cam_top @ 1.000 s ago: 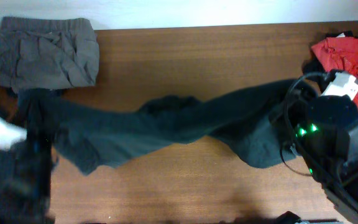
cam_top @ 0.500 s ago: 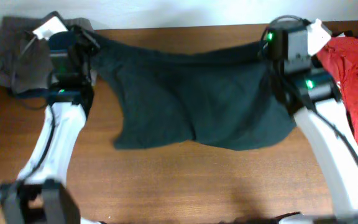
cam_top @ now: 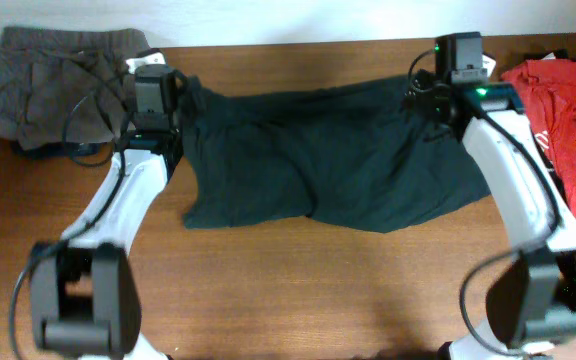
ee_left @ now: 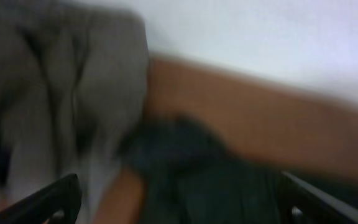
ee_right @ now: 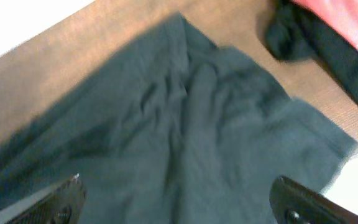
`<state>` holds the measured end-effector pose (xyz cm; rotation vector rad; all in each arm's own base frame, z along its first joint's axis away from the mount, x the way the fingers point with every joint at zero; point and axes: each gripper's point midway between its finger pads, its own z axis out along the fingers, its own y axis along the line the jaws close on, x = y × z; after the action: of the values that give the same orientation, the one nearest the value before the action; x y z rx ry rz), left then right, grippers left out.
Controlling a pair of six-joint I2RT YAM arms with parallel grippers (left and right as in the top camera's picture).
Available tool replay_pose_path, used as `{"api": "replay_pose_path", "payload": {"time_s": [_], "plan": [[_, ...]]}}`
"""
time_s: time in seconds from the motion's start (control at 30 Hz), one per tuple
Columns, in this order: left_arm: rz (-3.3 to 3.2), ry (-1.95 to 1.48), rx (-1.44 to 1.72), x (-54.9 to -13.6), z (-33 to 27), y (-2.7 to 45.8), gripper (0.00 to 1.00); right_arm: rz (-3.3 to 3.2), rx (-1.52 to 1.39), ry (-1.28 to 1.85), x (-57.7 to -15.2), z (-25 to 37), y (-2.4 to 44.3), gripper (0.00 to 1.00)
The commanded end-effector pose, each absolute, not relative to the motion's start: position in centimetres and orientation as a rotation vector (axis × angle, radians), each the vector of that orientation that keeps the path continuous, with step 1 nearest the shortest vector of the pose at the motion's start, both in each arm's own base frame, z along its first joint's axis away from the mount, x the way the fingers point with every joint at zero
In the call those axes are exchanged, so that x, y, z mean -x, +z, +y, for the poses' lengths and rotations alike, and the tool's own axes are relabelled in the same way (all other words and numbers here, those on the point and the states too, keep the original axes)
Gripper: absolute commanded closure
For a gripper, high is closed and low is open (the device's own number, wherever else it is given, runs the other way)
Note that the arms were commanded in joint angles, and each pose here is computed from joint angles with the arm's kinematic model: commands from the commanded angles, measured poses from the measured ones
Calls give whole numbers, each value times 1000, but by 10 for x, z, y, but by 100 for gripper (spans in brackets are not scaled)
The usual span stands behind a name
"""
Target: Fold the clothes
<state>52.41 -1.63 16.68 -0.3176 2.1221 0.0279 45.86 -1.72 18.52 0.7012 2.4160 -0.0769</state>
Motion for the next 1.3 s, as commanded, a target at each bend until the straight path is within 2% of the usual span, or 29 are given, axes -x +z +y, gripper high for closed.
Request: {"api": "replay_pose_path", "payload": {"time_s": [0.0, 0.2, 0.37, 0.73, 0.9, 1.17, 1.27], "plan": [[2182, -57, 256, -476, -47, 213, 1, 2384, -672, -58, -423, -17, 238, 1], [2545, -34, 456, -395, -42, 159, 1, 2660, -750, -177, -357, -22, 203, 1], [2764, -59, 448, -365, -52, 120, 1, 2748, -822, -227, -337, -23, 177, 1], [3059, -71, 389, -352, -61, 29, 1, 2917, -848, -177, -306, -9, 128, 1], [3091, -50, 345, -353, -57, 10, 1, 2984, -868, -148, -289, -3, 96, 1], [3153, -23, 432, -345, -36, -7, 1, 3022, -915, -175, -272, -4, 80, 1], [3177, -140, 398, -342, -48, -6, 2, 2964, -1076, -173, -270, -13, 70, 1]]}}
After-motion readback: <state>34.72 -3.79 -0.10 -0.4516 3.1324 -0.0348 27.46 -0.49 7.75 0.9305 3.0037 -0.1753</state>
